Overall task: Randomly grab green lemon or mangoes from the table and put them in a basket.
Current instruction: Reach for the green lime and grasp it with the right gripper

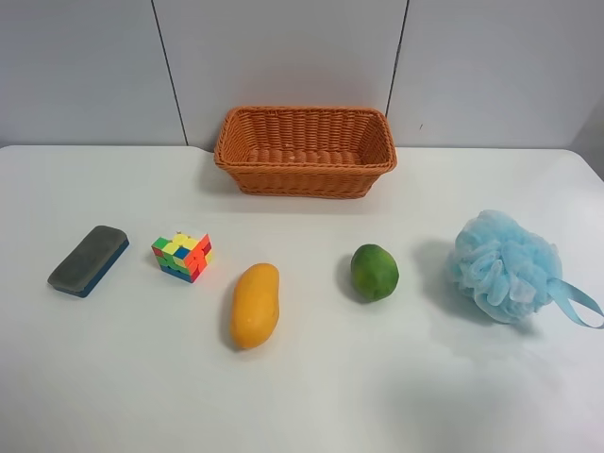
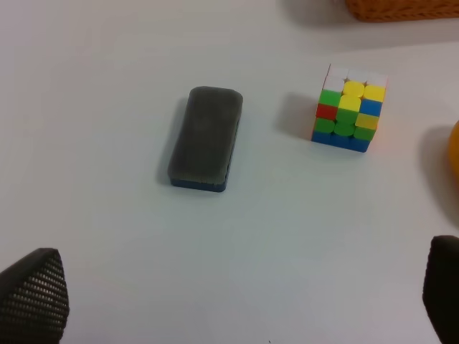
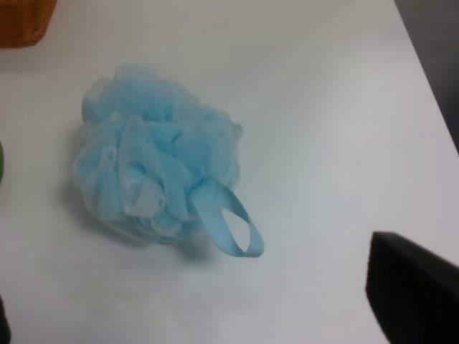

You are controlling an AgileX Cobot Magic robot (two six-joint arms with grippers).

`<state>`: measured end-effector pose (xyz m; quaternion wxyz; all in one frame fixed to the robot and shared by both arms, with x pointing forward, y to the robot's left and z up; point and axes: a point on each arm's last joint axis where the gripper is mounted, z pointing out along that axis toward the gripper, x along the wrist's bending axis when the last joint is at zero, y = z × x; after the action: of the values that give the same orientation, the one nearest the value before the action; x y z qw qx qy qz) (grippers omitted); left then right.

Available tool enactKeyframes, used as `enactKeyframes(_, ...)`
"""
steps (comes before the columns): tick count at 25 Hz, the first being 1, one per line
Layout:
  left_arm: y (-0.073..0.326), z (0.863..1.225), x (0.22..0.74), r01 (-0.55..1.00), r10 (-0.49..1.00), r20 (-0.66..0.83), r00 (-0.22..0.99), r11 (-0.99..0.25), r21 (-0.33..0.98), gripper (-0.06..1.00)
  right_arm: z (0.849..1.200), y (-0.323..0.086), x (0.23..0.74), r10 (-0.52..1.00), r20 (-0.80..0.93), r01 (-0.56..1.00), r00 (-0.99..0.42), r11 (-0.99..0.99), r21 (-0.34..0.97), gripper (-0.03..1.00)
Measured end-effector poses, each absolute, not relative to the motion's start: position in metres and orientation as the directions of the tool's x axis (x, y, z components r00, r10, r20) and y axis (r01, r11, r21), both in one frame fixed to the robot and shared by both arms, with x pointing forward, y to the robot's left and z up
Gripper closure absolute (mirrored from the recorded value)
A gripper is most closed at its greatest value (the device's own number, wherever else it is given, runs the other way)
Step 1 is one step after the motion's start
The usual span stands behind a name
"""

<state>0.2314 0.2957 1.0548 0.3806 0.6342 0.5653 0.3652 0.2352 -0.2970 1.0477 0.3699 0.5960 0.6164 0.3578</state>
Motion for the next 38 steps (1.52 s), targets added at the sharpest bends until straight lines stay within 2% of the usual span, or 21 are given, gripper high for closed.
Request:
enactKeyframes(13, 0.296, 1.055, 0.231, 0.439, 0.995, 0.033, 0.094, -0.071, 0.896, -0.05, 1.048, -0.297, 0.235, 0.999, -0.027, 0.471, -0.018, 0.032, 0.882, -0.02)
enactKeyframes(18, 0.296, 1.055, 0.231, 0.439, 0.995, 0.033, 0.094, -0.071, 0.896, -0.05, 1.075, -0.295, 0.248, 0.999, -0.009, 0.537, -0.038, 0.028, 0.843, -0.02)
enactKeyframes(22, 0.296, 1.055, 0.231, 0.439, 0.995, 0.033, 0.094, -0.071, 0.896, -0.05, 1.103, -0.295, 0.283, 0.996, -0.04, 0.623, -0.084, 0.084, 0.778, -0.02)
enactKeyframes(26, 0.296, 1.055, 0.231, 0.439, 0.995, 0.033, 0.094, -0.071, 0.896, -0.05, 1.117, -0.288, 0.331, 0.983, -0.044, 0.682, -0.179, 0.156, 0.715, -0.02)
enactKeyframes(30, 0.296, 1.055, 0.231, 0.439, 0.995, 0.033, 0.094, -0.071, 0.896, -0.05, 1.115, -0.273, 0.371, 0.96, -0.041, 0.734, -0.278, 0.24, 0.635, -0.02)
enactKeyframes(38, 0.296, 1.055, 0.231, 0.439, 0.995, 0.033, 0.094, -0.071, 0.896, -0.05, 1.083, -0.2, 0.458, 0.863, -0.015, 0.781, -0.505, 0.465, 0.416, -0.02)
